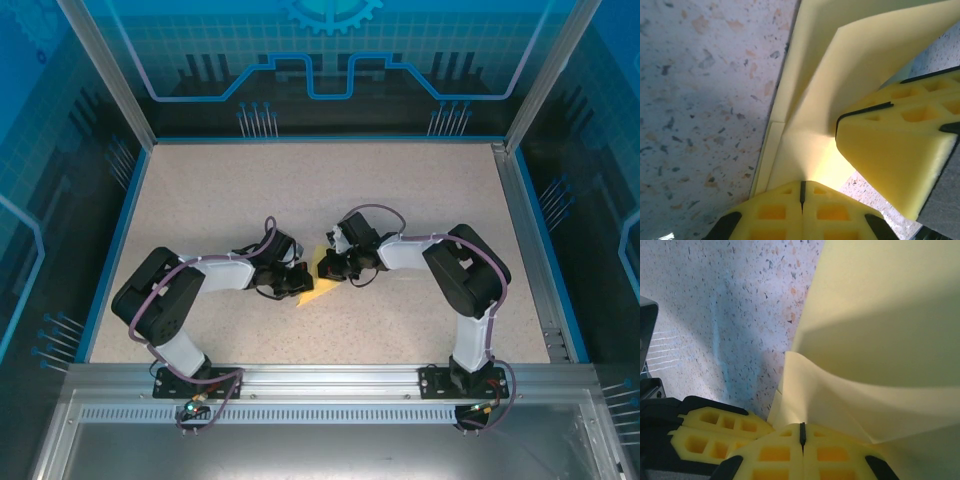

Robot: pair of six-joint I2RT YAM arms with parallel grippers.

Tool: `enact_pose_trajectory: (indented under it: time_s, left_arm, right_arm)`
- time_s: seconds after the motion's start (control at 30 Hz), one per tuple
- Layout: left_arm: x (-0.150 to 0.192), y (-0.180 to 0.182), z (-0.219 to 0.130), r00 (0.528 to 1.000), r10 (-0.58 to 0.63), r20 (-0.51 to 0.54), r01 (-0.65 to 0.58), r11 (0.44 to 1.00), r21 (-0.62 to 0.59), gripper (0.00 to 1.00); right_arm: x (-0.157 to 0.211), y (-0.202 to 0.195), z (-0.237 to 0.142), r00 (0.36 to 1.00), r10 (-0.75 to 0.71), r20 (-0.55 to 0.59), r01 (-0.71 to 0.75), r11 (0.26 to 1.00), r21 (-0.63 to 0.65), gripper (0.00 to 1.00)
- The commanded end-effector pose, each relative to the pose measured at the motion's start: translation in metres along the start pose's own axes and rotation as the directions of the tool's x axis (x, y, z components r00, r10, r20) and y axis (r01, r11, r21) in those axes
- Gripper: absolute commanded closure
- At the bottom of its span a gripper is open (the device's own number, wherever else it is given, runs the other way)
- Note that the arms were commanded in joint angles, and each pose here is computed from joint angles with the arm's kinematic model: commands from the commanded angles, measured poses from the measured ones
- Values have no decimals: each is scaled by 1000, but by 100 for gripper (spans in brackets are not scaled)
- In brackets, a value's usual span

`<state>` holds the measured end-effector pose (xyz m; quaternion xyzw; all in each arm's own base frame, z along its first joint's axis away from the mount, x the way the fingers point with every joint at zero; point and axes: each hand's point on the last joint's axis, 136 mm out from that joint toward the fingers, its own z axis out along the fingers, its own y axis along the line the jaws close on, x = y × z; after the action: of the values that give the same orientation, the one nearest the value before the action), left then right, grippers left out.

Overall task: Fold a paper plane with a square sheet of paper (pick it up from the middle)
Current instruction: Fourth fold the wing at the center of the table.

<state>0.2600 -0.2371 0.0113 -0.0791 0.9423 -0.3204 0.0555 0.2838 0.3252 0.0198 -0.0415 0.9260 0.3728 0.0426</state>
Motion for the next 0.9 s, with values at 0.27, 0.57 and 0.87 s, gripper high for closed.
enact_pose_trajectory:
  time_s: [0.27, 0.57, 0.87]
  left_arm:
    - [17, 52, 2, 999, -34, -25, 29, 979, -201, 95]
    - [17, 53, 1, 999, -32, -19, 28, 979, -204, 95]
    - [16, 51, 0, 999, -27, -18, 23, 979, -202, 95]
  right_arm:
    - [1, 5, -4, 1000, -26, 9, 26, 999, 36, 95]
    - [-6, 4, -25, 997, -34, 68, 28, 996, 80, 93]
    - [-4, 18, -14, 999, -24, 48, 24, 1000, 1, 93]
